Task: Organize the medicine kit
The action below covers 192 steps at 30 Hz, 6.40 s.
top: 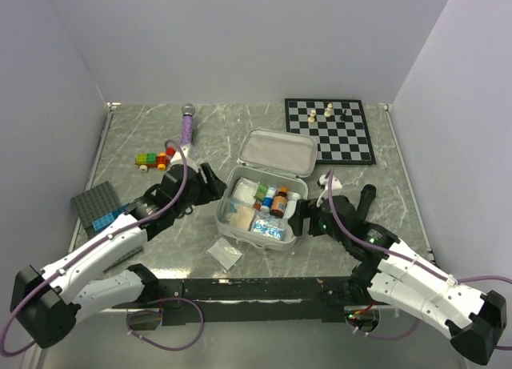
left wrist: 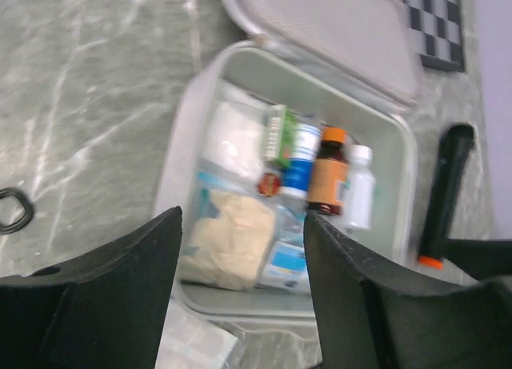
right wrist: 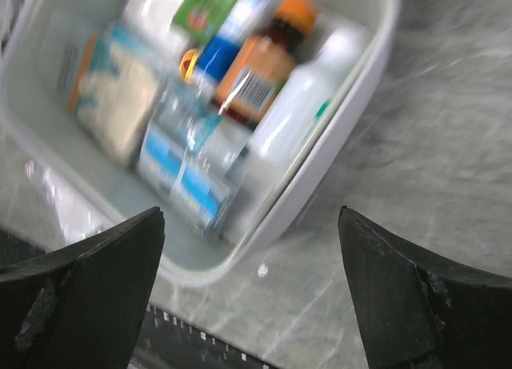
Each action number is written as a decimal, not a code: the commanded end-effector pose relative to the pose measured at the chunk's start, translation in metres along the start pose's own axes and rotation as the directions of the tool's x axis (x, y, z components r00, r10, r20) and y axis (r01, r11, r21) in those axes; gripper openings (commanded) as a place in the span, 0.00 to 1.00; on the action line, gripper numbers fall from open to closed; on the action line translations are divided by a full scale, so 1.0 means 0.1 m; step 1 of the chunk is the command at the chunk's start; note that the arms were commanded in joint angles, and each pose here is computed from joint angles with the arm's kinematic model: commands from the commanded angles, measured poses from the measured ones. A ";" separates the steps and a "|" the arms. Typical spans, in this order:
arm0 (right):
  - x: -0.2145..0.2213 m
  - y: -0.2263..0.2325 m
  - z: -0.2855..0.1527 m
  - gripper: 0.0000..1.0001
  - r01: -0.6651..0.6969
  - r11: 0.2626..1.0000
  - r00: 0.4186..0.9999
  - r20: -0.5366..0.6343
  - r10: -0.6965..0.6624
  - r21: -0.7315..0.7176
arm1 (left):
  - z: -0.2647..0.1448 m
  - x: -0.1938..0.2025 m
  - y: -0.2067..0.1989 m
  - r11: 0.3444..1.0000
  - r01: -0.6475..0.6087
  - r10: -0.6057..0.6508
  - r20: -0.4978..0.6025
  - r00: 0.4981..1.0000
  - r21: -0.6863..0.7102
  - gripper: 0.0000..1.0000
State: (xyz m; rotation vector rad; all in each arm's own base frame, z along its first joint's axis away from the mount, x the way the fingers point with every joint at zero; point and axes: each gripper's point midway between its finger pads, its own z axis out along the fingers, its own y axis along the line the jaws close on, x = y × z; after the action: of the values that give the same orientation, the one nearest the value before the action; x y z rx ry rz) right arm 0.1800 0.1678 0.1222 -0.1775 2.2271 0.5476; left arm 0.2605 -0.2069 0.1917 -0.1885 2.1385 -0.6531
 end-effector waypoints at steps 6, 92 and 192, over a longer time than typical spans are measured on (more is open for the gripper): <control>-0.98 -0.31 0.08 1.00 -0.251 0.961 0.958 0.171 0.230 0.114 | 0.04 0.34 0.24 0.990 0.137 -0.136 -0.063 0.989 0.023 0.61; 0.07 0.07 0.15 0.98 -0.110 0.986 0.989 -0.114 0.096 -0.125 | 0.42 0.05 1.93 0.713 0.235 -0.219 0.109 0.970 -0.661 0.64; 0.28 0.05 0.13 0.99 -0.126 0.982 0.982 -0.158 0.103 -0.144 | 0.70 0.53 2.51 0.538 0.067 -0.327 -0.135 0.935 -0.840 0.09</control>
State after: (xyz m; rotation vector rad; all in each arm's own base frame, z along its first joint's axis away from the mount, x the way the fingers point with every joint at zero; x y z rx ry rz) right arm 0.1677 0.1785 0.0905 -0.1581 2.3744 0.7905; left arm 0.3407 -0.0428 0.0176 -0.9214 2.4536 0.2387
